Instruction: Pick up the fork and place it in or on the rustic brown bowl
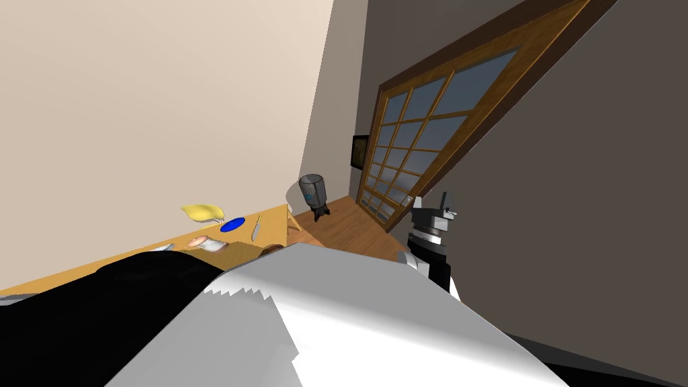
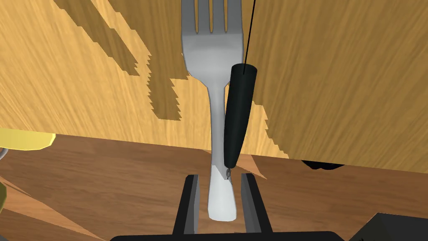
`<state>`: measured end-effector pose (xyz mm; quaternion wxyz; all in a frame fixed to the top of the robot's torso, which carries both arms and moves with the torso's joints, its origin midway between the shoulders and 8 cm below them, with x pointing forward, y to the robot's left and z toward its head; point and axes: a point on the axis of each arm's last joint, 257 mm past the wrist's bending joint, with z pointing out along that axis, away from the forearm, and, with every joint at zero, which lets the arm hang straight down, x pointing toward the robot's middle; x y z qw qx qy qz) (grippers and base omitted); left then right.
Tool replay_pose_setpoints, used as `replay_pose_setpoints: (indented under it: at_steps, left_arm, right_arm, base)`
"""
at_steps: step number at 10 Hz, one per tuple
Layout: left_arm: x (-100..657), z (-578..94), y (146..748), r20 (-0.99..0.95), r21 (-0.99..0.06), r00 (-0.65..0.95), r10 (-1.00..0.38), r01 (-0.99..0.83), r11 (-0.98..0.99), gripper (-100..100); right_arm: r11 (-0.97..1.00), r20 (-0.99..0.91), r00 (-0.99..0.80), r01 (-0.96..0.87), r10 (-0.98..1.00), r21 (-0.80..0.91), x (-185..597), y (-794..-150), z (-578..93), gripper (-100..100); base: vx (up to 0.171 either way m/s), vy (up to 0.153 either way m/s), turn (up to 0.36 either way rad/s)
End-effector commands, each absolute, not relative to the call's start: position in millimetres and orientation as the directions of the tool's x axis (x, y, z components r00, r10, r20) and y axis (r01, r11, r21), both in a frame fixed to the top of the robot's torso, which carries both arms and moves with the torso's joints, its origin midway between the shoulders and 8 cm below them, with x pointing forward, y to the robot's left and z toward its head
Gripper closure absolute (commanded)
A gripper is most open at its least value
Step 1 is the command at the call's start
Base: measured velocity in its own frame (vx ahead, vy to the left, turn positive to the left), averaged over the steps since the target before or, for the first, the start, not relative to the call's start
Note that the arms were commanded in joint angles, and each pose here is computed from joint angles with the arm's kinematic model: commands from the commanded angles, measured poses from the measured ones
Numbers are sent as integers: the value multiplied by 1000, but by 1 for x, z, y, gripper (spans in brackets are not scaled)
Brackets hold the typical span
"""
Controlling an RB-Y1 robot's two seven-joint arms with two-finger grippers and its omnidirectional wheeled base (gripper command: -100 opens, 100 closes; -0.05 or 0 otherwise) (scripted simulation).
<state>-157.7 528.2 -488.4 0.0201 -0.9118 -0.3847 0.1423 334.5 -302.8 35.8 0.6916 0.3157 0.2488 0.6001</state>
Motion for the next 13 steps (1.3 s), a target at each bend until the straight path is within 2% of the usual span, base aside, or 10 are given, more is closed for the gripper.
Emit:
replay_pose_setpoints:
  at_steps: [1,5,13]
  left_arm:
    - [-177,-479,539,-261,-188,657,707,684,-705,100]
    - [-206,-448,580,-271,-283,667,694,634,-720,100]
    - [-188,-414,642,-195,-344,708,679,599,-723,100]
  right_arm:
    - [80,35,156,-673,987,735,335,-303,36,0]
    - [80,35,156,-673,987,735,335,-303,36,0]
    - [80,35,156,-673,987,735,334,-303,36,0]
  base:
    - [74,-60,-39]
    - [98,-90,-15]
    - [183,-89,-50]
